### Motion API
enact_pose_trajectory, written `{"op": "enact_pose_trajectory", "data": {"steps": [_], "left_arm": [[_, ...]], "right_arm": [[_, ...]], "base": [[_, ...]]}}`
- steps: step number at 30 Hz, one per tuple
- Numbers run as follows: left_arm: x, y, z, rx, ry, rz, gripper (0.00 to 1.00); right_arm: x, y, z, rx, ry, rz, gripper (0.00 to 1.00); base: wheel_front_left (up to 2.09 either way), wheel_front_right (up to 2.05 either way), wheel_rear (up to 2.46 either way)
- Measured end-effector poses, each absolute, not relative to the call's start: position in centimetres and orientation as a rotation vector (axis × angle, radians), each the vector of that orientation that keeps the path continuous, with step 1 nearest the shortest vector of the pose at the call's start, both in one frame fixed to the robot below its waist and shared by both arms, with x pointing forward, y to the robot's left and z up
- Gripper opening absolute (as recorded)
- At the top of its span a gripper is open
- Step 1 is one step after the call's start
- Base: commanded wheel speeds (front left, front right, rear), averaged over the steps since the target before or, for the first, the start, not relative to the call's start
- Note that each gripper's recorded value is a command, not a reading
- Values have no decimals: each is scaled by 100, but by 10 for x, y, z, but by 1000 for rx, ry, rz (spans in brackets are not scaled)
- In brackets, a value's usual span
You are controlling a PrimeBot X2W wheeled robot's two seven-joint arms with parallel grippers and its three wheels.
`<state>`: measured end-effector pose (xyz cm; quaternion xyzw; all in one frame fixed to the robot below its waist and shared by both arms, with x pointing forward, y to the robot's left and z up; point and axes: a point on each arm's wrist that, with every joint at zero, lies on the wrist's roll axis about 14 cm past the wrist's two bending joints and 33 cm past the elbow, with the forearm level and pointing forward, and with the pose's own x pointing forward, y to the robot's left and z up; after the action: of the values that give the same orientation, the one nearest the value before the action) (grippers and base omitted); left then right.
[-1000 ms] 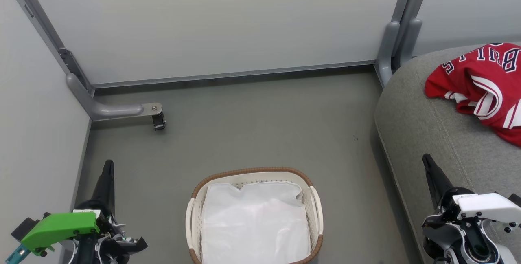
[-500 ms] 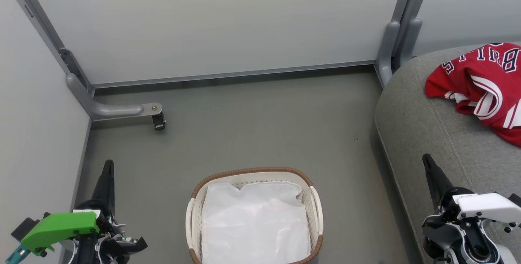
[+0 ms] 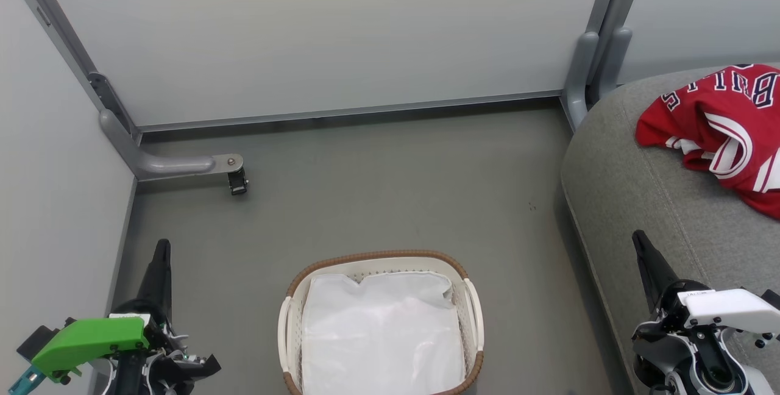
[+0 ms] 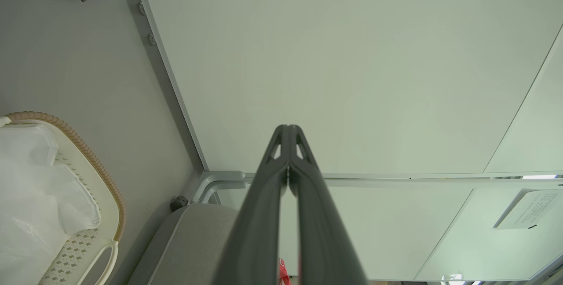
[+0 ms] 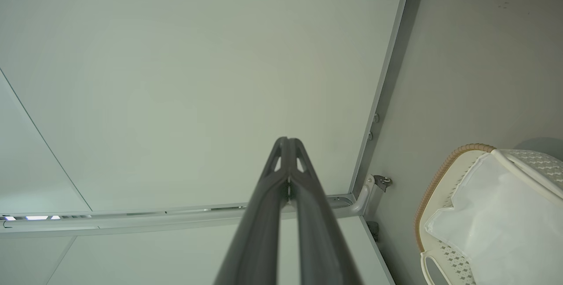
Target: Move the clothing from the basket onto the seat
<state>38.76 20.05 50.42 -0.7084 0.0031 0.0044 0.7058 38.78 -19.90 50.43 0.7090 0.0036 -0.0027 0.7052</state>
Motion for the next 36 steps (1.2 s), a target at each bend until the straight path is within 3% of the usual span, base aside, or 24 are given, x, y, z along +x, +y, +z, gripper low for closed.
{"op": "enact_pose_trajectory", "data": {"steps": [36], "left_arm": [[388,200,504,-1574,7,10,0]], "right_arm": [[388,-199,504,1576,8,-6,0]], "base": [[0,0,0]]}}
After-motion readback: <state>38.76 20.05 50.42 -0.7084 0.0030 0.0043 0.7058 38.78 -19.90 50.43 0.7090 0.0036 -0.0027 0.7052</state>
